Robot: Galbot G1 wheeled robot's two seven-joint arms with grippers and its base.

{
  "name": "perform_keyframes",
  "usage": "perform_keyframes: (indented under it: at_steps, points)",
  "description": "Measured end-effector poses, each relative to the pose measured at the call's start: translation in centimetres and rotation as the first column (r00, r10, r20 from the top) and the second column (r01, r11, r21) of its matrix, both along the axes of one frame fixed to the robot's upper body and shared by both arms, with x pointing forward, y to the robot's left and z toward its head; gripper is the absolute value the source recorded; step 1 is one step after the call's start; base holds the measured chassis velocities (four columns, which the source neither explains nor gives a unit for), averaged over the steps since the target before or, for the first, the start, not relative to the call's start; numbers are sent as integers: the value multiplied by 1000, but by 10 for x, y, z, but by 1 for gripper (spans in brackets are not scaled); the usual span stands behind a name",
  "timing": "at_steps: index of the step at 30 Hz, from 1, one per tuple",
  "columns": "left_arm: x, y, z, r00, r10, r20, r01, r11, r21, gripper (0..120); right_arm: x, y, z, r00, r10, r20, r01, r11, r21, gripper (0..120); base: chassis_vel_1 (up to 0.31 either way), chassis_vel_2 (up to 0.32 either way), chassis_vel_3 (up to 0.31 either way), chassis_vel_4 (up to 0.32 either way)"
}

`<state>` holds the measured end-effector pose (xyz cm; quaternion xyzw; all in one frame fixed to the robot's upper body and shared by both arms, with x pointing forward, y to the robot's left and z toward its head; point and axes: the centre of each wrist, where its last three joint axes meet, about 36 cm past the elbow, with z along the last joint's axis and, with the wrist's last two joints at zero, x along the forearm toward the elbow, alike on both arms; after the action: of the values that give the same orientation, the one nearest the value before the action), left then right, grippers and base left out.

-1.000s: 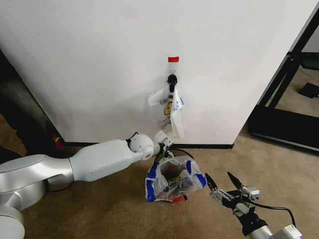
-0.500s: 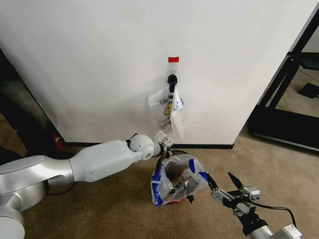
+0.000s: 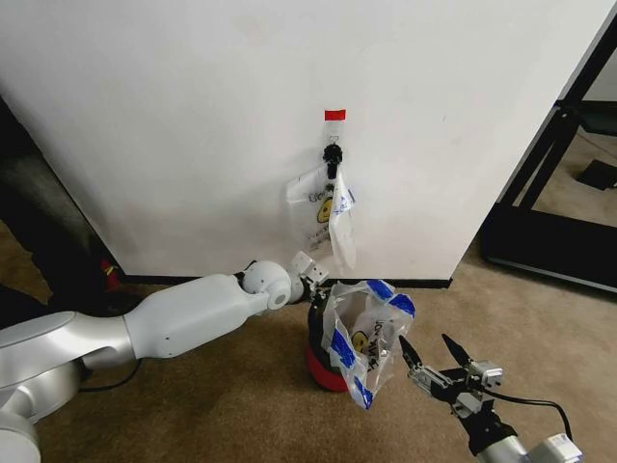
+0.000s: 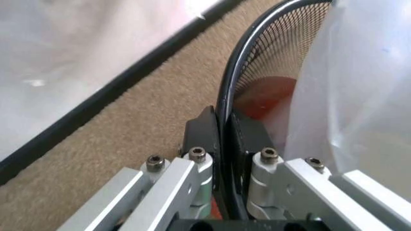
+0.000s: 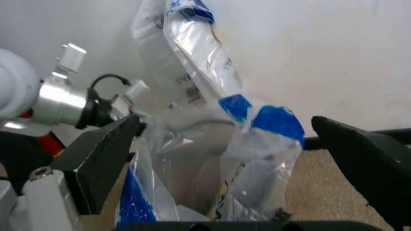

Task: Pick up the garbage bag from the wall and place it over the trash bin.

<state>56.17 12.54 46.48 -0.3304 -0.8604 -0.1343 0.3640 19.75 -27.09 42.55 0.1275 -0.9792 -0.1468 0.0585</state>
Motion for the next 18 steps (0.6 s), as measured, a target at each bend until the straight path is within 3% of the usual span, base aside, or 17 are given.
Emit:
perform_keyframes:
  at_steps: [7,14,18]
  points:
    - [-7,26,28,987,162,-3,-162,982,-97,4,3,2,1,1000,1,2,-1,1000,2,100,0,0,0,0]
    - [-37,53,19,964,261,-59,-266,955,-127,4,5,3,4,1000,2,3,-2,1000,1,100,0,0,0,0]
    - [-52,69,16,939,336,-75,-343,928,-145,4,6,5,5,1000,8,1,-8,1000,1,100,0,0,0,0]
